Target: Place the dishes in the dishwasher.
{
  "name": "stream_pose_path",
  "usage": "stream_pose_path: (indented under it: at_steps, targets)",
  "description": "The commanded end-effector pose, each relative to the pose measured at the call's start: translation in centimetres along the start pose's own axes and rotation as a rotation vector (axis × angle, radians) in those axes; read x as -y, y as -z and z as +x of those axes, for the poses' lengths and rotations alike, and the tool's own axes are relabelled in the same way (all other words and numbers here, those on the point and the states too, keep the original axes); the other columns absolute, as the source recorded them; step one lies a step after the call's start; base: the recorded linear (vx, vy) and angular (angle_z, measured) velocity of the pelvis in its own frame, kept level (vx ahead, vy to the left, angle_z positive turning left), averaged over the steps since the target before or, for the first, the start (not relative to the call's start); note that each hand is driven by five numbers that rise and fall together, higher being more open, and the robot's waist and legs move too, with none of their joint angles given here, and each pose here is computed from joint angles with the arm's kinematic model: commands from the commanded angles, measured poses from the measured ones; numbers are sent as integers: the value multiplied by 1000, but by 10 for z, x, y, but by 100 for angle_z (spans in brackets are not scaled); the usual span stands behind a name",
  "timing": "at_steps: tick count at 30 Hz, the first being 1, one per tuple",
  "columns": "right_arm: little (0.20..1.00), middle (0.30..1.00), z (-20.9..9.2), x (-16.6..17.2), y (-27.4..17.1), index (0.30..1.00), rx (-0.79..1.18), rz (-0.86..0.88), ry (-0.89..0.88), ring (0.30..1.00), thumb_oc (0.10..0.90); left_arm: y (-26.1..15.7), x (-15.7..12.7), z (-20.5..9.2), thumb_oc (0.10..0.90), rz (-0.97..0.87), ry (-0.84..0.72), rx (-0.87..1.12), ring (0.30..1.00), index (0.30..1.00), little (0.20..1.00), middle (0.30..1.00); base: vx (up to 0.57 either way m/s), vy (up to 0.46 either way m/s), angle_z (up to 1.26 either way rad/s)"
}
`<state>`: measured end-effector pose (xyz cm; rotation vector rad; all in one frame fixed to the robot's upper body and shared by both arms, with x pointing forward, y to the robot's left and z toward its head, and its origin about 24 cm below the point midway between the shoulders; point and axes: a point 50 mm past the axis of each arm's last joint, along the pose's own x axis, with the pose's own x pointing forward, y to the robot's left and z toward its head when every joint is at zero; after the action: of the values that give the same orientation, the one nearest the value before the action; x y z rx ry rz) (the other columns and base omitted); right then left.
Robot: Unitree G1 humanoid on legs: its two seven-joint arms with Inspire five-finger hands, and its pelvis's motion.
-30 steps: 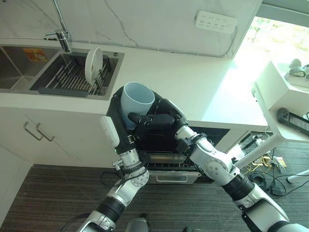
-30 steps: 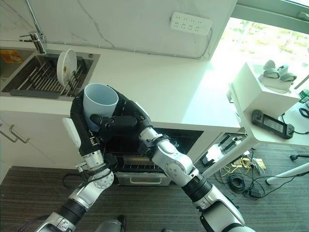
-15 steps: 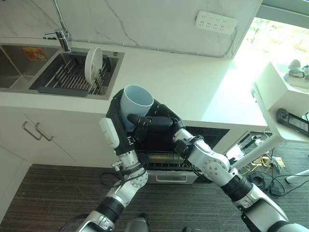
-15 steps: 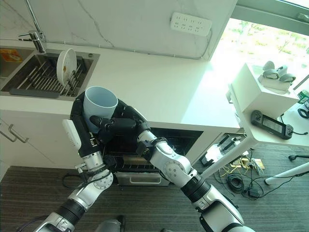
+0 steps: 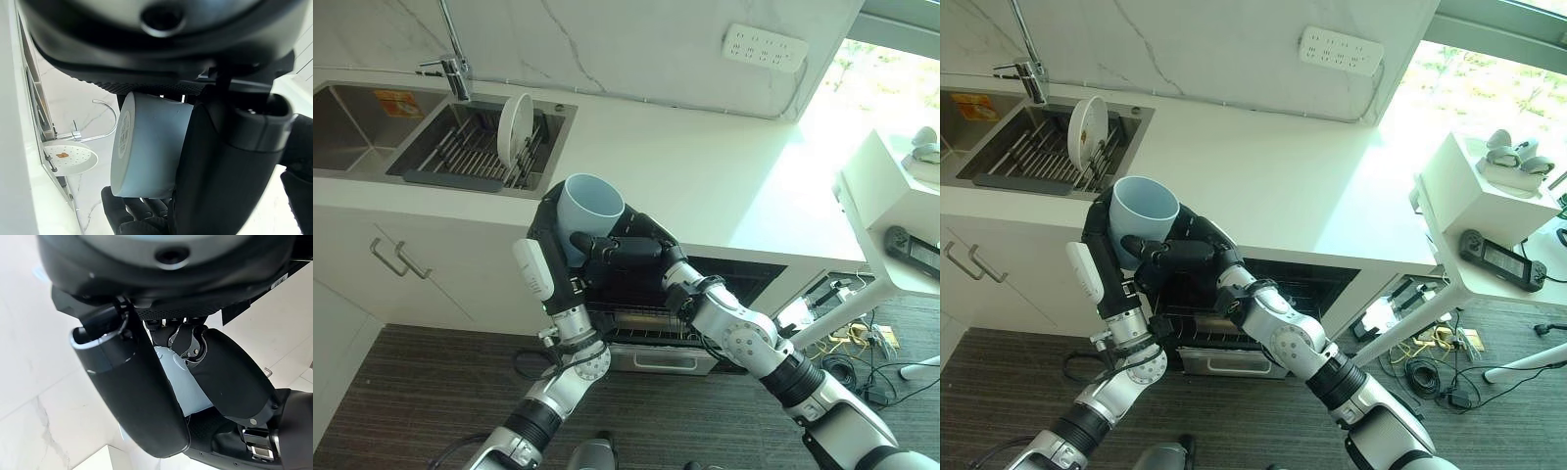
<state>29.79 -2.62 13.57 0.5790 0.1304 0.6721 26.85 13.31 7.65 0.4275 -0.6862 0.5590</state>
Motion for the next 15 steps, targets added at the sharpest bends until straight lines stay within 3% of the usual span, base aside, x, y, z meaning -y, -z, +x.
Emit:
stream_pose_path:
  at_steps: [1, 2, 3, 6, 15]
  targets:
    - [300, 300, 12, -123, -46, 300, 230, 45, -582, 300, 400, -78, 53, -25, 400, -323, 347, 333, 300, 300, 300, 300, 0, 0, 0]
    - [300, 300, 11, -123, -51, 300, 264, 79, -556, 300, 400, -78, 55, -28, 676, -322, 377, 321, 714, 714, 714, 714, 0, 0, 0]
    - [300, 300, 11, -122, -51, 300, 261, 106, -548, 300, 400, -78, 55, -28, 800, -320, 383, 316, 900, 900, 900, 900, 0, 0, 0]
    - [300, 300, 13, -115, -48, 300, 211, 268, -510, 300, 400, -75, 56, -28, 800, -309, 396, 300, 900, 900, 900, 900, 0, 0, 0]
    - [300, 300, 12, -91, -48, 300, 282, 515, -443, 300, 400, -68, 55, -30, 800, -290, 373, 274, 900, 900, 900, 900, 0, 0, 0]
